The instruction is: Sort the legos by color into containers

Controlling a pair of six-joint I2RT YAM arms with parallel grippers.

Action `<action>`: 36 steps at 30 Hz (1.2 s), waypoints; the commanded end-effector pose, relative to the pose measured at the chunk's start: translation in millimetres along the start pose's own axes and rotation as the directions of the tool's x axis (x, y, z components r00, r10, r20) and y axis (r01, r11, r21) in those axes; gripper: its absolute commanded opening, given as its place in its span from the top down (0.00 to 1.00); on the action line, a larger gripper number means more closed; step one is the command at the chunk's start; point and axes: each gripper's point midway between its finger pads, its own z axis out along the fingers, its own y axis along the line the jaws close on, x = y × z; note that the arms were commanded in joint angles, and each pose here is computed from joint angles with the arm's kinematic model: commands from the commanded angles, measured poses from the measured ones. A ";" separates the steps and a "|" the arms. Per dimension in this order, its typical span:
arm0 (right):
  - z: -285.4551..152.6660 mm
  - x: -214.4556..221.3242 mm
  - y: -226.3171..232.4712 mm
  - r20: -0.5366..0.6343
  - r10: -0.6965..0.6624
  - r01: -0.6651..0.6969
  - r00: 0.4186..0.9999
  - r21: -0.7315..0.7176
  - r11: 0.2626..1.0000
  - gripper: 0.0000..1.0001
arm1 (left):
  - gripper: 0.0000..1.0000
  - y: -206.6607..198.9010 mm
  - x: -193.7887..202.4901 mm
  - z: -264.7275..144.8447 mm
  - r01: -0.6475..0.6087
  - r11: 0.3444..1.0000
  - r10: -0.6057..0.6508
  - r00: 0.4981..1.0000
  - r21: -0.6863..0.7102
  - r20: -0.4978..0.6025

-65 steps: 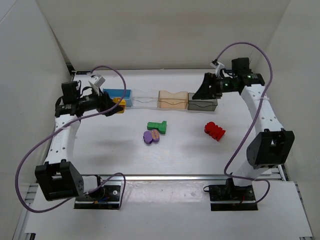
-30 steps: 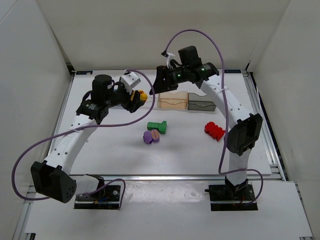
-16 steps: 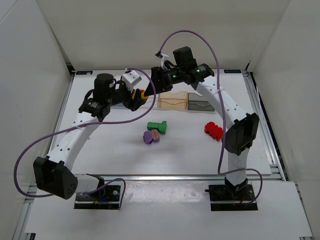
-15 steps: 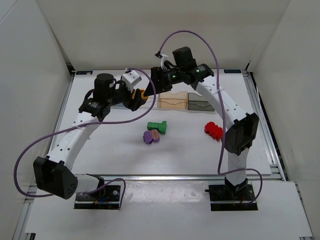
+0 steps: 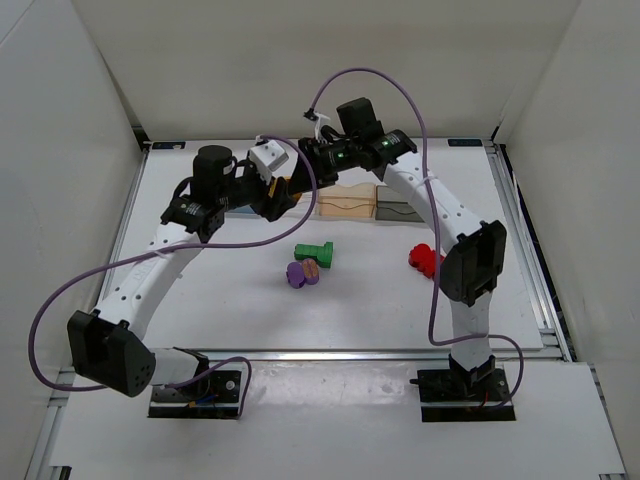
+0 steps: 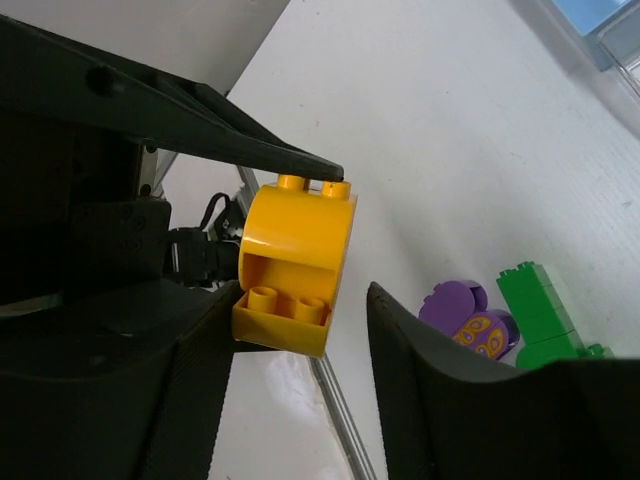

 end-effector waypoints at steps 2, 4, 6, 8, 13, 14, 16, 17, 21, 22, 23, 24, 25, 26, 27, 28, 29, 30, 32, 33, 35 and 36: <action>-2.0 -12.0 16.7 0.030 -0.032 0.034 0.999 -0.047 0.998 0.50 | 0.84 2.5 -28.2 -3.4 -0.038 0.999 0.039 0.997 -0.018 0.068; -1.2 -10.8 16.5 0.027 -0.030 0.031 0.999 -0.052 0.998 0.68 | 0.84 3.4 -27.5 -2.7 -0.038 0.999 0.040 0.997 -0.024 0.066; -1.8 -10.6 17.2 0.028 -0.032 0.034 0.999 -0.054 0.998 0.78 | 0.84 6.2 -25.9 -1.2 -0.038 0.999 0.040 0.997 -0.036 0.061; -3.0 -9.3 18.3 0.025 -0.030 0.032 0.999 -0.055 0.998 0.90 | 0.83 9.3 -25.1 -0.9 -0.034 0.998 0.037 0.998 -0.055 0.056; -6.0 -2.4 24.2 0.011 -0.048 0.049 0.999 -0.088 0.995 1.00 | 0.42 17.2 -20.5 0.7 0.020 0.995 -0.016 0.999 -0.102 0.038; -6.6 -1.3 26.3 0.009 -0.052 0.053 0.999 -0.100 0.994 1.00 | 0.37 16.1 -21.0 0.7 0.029 0.995 -0.025 0.999 -0.098 0.040; -10.3 0.1 31.3 0.009 -0.090 0.090 0.996 -0.118 0.989 1.00 | 0.25 10.5 -19.0 -2.2 0.046 0.996 -0.044 0.999 -0.079 0.031; -12.3 2.6 30.5 0.003 -0.094 0.094 0.996 -0.118 0.989 1.00 | 0.19 6.0 -20.3 -3.9 0.050 0.997 -0.048 0.998 -0.059 0.033; -23.5 7.1 27.5 0.001 -0.114 0.114 0.993 -0.121 0.986 1.00 | 0.13 -6.1 -25.0 -15.5 0.094 0.996 -0.094 0.995 0.000 0.039; -29.8 5.3 24.9 0.010 -0.108 0.108 0.994 -0.113 0.988 1.00 | 0.12 -8.0 -27.8 -20.2 0.108 0.994 -0.108 0.993 0.008 0.047; -33.9 4.3 20.9 0.016 -0.107 0.108 0.994 -0.104 0.989 1.00 | 0.11 -10.2 -28.1 -24.1 0.114 0.993 -0.115 0.992 0.028 0.046; -39.3 3.9 14.6 0.021 -0.097 0.099 0.995 -0.095 0.991 1.00 | 0.11 -11.6 -28.0 -27.4 0.116 0.993 -0.118 0.992 0.034 0.047; -44.3 3.1 13.1 0.028 -0.098 0.100 0.995 -0.096 0.990 1.00 | 0.10 -18.2 -33.5 -33.7 0.102 0.993 -0.106 0.992 0.062 0.063; -48.7 1.5 10.3 0.035 -0.096 0.099 0.995 -0.091 0.991 1.00 | 0.10 -20.9 -30.1 -36.9 0.102 0.992 -0.106 0.993 0.072 0.053; -55.5 1.4 4.7 0.039 -0.084 0.088 0.996 -0.085 0.992 1.00 | 0.09 -28.3 -30.9 -43.8 0.083 0.992 -0.089 0.995 0.096 0.054; -59.4 0.1 2.6 0.046 -0.081 0.085 0.996 -0.088 0.993 1.00 | 0.09 -32.0 -32.3 -46.9 0.068 0.992 -0.076 0.995 0.110 0.064; -63.3 -0.1 -0.3 0.048 -0.074 0.078 0.996 -0.093 0.993 1.00 | 0.08 -38.3 -27.1 -50.6 0.067 0.989 -0.075 0.996 0.133 0.053; -70.3 -1.0 -7.0 0.056 -0.062 0.067 0.996 -0.089 0.994 1.00 | 0.08 -41.8 -27.1 -54.3 0.062 0.988 -0.070 0.996 0.143 0.055; -82.2 -1.6 -11.9 0.067 -0.080 0.087 0.995 -0.114 0.990 1.00 | 0.07 -48.1 -29.4 -63.3 0.070 0.985 -0.080 0.995 0.159 0.055; -85.6 2.9 -12.1 0.059 -0.091 0.098 0.994 -0.125 0.987 1.00 | 0.07 -52.0 -30.1 -66.0 0.087 0.979 -0.098 0.994 0.184 0.050; -92.8 5.9 -13.7 0.069 -0.174 0.183 0.982 -0.146 0.972 1.00 | 0.07 -53.9 -29.7 -66.5 0.156 0.963 -0.165 0.986 0.221 0.023; -94.7 11.4 -13.9 0.074 -0.243 0.252 0.967 -0.159 0.955 1.00 | 0.07 -57.0 -34.2 -71.7 0.189 0.943 -0.201 0.979 0.275 0.016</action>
